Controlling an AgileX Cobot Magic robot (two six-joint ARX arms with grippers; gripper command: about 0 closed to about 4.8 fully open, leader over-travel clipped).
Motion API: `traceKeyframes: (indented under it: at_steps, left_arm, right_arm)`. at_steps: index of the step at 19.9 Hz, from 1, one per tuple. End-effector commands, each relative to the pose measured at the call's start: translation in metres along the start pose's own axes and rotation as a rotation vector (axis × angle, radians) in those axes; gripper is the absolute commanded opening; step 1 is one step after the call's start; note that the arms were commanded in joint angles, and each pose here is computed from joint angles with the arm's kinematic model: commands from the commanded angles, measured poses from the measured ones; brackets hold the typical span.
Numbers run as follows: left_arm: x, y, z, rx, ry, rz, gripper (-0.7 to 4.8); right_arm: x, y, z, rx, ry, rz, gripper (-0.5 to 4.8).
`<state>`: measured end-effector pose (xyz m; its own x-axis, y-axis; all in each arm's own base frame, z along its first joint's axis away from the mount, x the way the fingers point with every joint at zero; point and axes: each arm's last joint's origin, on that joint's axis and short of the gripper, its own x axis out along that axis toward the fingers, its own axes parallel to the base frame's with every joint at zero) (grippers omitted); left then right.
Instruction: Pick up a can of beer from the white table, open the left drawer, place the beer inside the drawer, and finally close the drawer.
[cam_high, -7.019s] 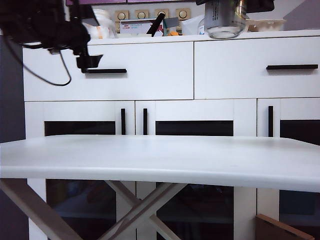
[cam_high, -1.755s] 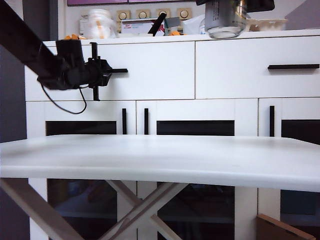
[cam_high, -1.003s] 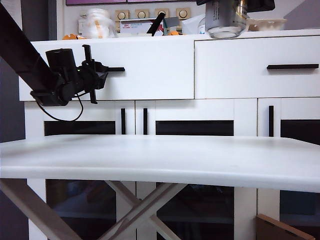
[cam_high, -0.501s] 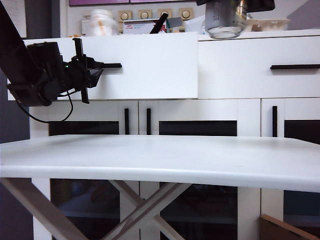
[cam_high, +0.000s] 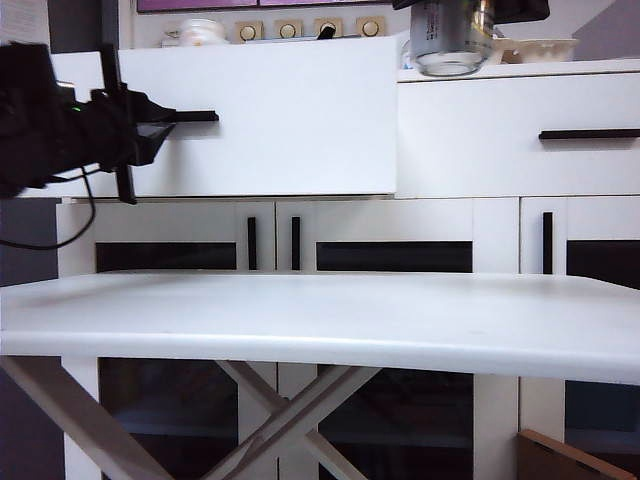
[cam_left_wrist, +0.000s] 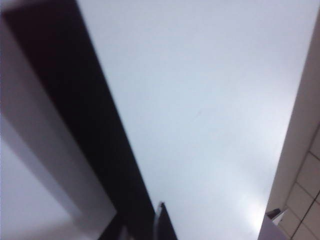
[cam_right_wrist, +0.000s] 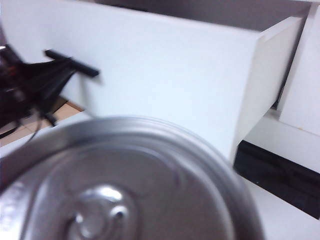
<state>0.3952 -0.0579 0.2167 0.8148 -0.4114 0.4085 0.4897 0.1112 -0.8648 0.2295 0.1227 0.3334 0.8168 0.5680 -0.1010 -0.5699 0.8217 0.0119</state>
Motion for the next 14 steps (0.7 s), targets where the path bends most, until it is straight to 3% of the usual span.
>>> traceKeyframes:
  at_steps: [1, 8, 14]
  left_arm:
    - [-0.014, -0.016, -0.005, 0.057, 0.023, -0.013, -0.06]
    - [-0.060, -0.048, -0.014, 0.078, 0.025, 0.009, -0.06]
    - [-0.099, -0.067, -0.022, 0.066, 0.010, 0.030, -0.06]
  right_arm:
    - [-0.008, 0.001, 0.017, -0.025, -0.107, -0.002, -0.05]
    - [-0.025, -0.001, 0.029, -0.081, -0.163, -0.153, -0.05]
    - [-0.025, -0.001, 0.029, -0.088, -0.164, -0.163, -0.05]
